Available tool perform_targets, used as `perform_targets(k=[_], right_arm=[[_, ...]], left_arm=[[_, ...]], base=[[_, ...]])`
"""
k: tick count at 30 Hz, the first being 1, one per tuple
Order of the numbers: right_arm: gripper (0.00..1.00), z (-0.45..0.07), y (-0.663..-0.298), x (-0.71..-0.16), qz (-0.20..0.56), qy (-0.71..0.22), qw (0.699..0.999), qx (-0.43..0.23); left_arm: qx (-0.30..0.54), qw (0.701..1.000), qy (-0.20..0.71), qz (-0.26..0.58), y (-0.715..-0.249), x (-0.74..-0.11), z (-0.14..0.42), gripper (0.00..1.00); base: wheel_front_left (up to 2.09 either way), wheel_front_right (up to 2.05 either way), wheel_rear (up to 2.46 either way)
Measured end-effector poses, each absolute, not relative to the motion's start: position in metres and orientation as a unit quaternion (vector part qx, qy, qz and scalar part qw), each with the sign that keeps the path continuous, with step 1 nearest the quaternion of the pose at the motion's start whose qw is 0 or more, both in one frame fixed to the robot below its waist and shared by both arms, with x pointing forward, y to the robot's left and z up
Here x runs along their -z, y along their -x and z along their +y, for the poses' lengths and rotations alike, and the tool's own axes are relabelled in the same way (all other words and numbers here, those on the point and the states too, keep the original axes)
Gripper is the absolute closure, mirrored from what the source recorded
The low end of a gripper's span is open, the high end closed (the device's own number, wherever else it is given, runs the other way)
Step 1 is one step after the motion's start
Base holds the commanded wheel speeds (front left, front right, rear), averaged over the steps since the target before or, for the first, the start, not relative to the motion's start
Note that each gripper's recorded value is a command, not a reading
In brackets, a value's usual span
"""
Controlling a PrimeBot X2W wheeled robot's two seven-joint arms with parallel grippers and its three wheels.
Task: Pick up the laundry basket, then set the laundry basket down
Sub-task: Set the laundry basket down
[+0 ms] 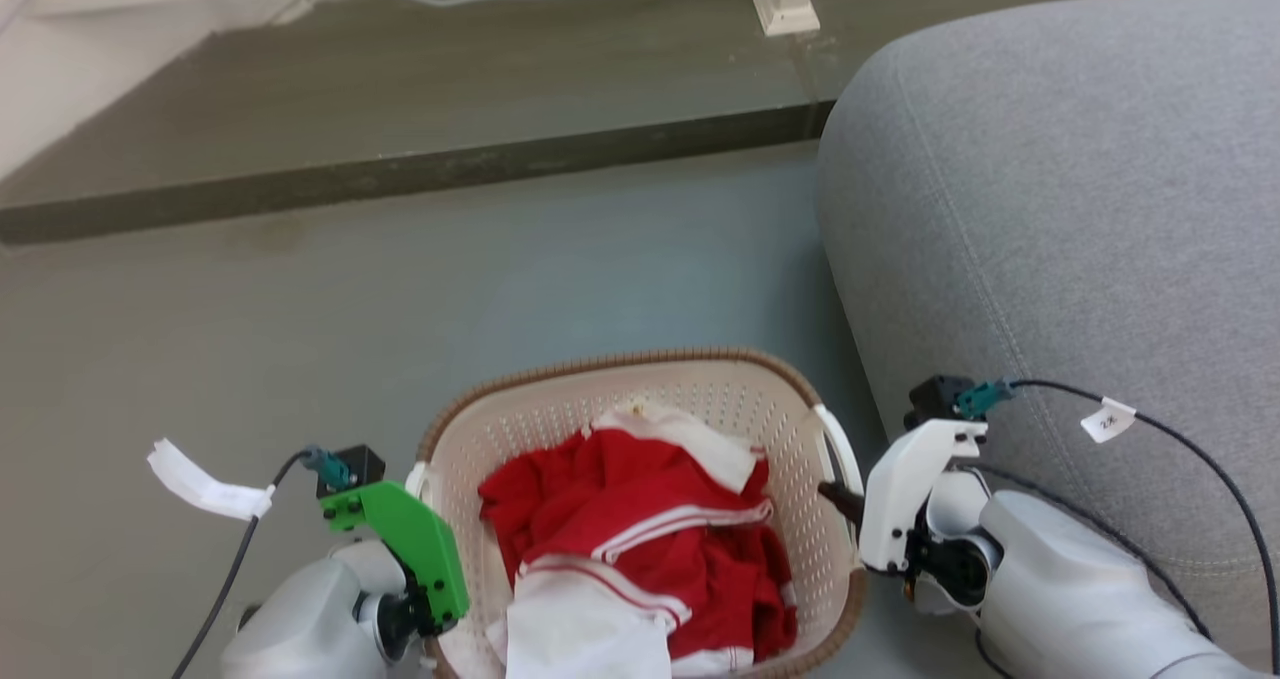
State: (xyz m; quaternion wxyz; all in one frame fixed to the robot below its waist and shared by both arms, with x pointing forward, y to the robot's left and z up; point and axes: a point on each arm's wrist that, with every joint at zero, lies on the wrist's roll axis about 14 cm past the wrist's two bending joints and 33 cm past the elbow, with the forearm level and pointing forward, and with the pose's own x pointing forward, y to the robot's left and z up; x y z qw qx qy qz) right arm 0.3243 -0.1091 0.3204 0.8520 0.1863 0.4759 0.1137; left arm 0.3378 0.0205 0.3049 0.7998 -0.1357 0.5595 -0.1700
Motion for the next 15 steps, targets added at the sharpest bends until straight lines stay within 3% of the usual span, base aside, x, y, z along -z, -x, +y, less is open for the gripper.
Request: perform_targets(k=[15], right_arm=[[1.00, -0.114, -0.359, -0.295, 0.452, -0.167, 0.868, -0.116]], left_arm=[[0.169, 0.812, 0.117, 0.547, -0.375, -0.275, 0.013, 1.00]], base=[[0.00, 0.00, 0.00]])
